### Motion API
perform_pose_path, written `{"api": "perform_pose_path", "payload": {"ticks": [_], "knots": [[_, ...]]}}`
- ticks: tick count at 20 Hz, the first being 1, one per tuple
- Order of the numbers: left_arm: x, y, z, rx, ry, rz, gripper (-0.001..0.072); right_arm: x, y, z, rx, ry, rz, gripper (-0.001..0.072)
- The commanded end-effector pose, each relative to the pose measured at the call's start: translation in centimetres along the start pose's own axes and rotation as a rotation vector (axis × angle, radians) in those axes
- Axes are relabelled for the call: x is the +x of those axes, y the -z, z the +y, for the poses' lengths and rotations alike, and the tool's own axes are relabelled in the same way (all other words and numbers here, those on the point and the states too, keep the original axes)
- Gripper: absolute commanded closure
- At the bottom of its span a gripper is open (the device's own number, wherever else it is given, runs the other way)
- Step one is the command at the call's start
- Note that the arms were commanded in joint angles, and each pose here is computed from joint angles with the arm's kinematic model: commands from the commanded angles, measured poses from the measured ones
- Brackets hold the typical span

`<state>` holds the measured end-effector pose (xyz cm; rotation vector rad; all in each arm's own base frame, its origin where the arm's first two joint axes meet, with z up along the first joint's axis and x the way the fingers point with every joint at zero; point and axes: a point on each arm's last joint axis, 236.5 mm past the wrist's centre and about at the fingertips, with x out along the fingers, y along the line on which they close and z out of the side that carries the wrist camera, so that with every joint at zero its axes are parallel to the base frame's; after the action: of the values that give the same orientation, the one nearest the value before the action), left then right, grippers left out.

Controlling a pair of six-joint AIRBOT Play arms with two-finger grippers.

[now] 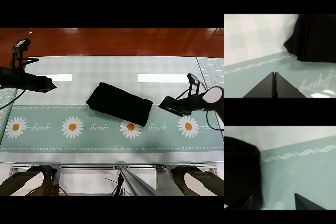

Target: Fold the shirts.

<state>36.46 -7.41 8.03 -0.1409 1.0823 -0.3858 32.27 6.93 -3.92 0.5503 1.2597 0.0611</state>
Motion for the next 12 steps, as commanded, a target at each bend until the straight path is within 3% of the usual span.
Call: {"api": "perform_pose_path", "payload": {"ticks": [1,5,6,7,8,9,12], "knots": [[-0.1,0.3,-0.7,-0.008,0.029,0.011,0.0687,3.0,-0.3,2.1,0.206,-0.167,-0.111,0.01],[-0.1,0.3,-0.7,-0.01,0.029,0.01,0.0687,7.7,3.1,4.6,0.167,-0.159,-0.015,0.0101],[-0.1,0.3,-0.7,-0.01,0.029,0.01,0.0687,8.6,3.7,5.2,0.179,-0.164,-0.003,0.0139],[-0.1,0.3,-0.7,-0.009,0.029,0.01,0.0687,9.2,3.8,5.8,0.187,-0.172,-0.007,0.0329],[-0.1,0.2,-0.7,-0.009,0.027,0.006,0.0687,9.2,3.7,6.2,0.178,-0.183,-0.018,0.0628],[0.0,0.0,-0.6,-0.01,0.024,-0.001,0.0687,8.8,3.3,6.4,0.149,-0.191,-0.031,0.0691],[0.2,-0.6,-0.3,-0.014,0.017,-0.021,0.0687,4.0,0.0,6.7,-0.04,-0.208,-0.112,0.0692]]}}
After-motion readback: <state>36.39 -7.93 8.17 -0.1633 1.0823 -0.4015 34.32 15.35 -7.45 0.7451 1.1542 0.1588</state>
